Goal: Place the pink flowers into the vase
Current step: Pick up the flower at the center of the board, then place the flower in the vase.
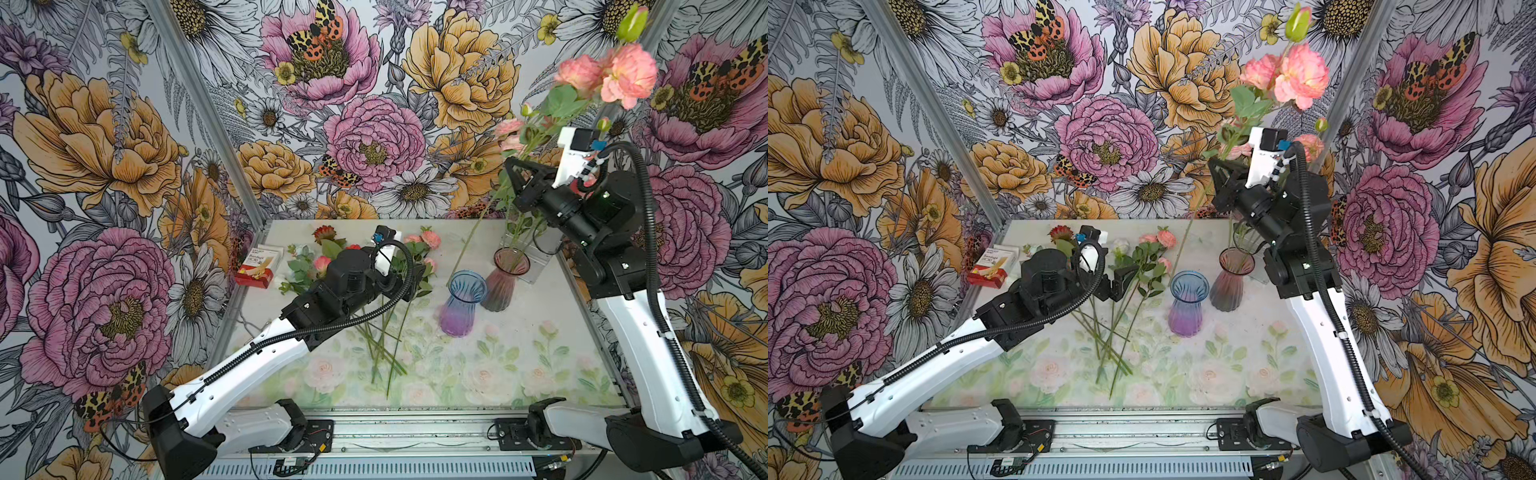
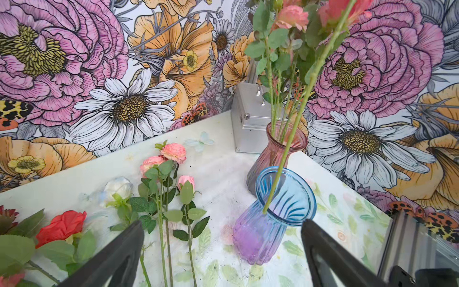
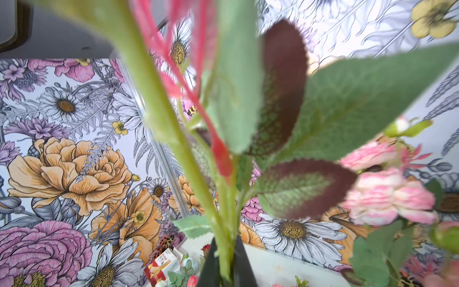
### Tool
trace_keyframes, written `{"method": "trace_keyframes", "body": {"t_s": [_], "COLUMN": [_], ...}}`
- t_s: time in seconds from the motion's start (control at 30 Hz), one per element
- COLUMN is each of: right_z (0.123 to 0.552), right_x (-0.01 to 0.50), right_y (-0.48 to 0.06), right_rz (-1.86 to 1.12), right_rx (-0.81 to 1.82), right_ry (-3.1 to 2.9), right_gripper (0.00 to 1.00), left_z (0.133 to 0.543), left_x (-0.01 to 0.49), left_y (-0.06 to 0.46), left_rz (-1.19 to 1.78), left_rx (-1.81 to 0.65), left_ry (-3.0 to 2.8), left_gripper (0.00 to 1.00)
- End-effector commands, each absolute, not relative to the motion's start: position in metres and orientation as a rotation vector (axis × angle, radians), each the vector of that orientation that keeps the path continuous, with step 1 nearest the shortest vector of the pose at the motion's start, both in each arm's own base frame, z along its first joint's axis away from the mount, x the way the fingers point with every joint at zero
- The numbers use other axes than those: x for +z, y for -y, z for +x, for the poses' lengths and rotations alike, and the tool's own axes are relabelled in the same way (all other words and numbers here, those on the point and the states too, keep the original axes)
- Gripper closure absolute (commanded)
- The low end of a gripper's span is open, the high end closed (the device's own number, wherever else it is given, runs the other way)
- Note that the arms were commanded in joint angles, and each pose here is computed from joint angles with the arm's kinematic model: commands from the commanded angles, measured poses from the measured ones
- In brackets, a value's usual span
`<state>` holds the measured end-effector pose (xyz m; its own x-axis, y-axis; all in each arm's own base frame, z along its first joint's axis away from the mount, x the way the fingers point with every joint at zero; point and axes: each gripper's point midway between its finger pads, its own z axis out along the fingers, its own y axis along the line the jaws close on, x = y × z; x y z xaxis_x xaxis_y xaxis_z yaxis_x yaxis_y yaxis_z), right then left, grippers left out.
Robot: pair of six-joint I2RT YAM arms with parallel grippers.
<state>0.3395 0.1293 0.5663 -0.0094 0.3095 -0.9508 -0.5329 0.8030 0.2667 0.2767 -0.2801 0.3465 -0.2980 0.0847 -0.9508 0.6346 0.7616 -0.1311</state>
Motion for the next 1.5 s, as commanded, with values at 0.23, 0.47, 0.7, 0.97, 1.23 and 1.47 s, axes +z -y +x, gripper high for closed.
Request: {"method": "trace_keyframes", "body": {"t_s": [0.23,0.47,0.7,0.97,1.23,1.47], "right_z": [0.338,0.349,0.358,0.366,0.365,0.359], "right_x": [0.57,0.511,0.434,0.372,0.341,0.326], "right_y": [-0.094,-0.095,-0.099,-0.113,-0.125,-0.131], "right_rz": [-0.129,-0.118,-0.116,-0.134,-0.146,-0.154], "right_rx": [0.625,0.627,0.596,0.564,0.592,0.582], "right_ry": [-1.425,-1.552,-1.701,-1.821,-1.868,-1.894], "right_gripper": [1.0,1.0,1.0,1.0,1.0,0.87], "left_z": [0.272,0.276,0.28,0.283,0.289,0.305], "left_x": [0.358,0.356,0.352,0.351,0.348,0.342], "left_y": [0.294,0.298,0.301,0.311,0.312,0.294], "left_rz": [0.615,0.612,0.608,0.619,0.6,0.471], "left_rx": [-0.591,-0.571,-0.553,-0.55,-0.511,-0.398], "left_ry": [-1.781,-1.786,-1.798,-1.802,-1.811,-1.837], "left_gripper": [0.01,0.01,0.01,0.01,0.01,0.01]}}
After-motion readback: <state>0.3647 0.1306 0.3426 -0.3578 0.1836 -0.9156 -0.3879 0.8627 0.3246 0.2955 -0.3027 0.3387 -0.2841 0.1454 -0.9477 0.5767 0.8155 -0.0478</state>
